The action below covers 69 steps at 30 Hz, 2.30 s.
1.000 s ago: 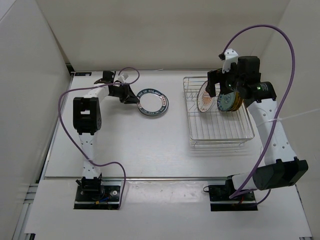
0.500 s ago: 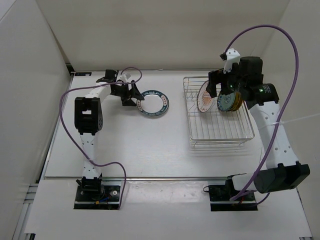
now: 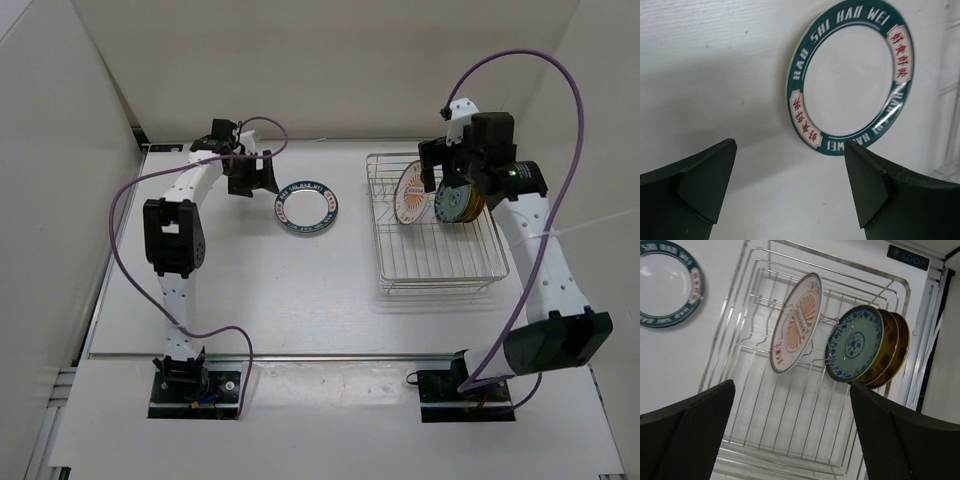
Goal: Unload the plates from the dish rack
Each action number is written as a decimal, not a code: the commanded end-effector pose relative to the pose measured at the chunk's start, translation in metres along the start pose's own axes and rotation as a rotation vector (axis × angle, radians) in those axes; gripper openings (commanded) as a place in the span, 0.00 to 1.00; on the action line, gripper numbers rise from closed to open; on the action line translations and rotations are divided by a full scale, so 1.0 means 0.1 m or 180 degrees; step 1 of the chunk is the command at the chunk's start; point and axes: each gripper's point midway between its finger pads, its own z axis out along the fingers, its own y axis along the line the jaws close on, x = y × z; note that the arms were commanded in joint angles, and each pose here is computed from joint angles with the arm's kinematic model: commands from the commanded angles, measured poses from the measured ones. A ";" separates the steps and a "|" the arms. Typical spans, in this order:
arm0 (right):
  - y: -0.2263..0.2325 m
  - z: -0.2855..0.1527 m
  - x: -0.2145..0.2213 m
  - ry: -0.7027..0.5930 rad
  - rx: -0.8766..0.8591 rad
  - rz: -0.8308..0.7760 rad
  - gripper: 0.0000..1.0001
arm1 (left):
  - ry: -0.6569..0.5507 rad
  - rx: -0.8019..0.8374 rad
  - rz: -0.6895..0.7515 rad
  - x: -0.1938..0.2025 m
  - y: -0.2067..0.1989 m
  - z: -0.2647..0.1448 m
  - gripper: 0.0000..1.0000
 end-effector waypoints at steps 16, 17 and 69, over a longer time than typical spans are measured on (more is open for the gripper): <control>-0.40 1.34 0.27 0.0633 0.0462 -0.0233 0.67 | -0.0824 -0.1383 0.0727 0.17 0.07 -2.02 1.00; -0.40 1.37 0.25 0.0623 0.0464 -0.0233 0.63 | -0.0852 -0.1382 0.0733 0.17 0.05 -2.05 1.00; 1.04 -0.58 -0.46 -0.0545 -0.1328 -0.0738 0.00 | -0.1068 0.0888 0.1960 -0.04 -1.79 -1.73 1.00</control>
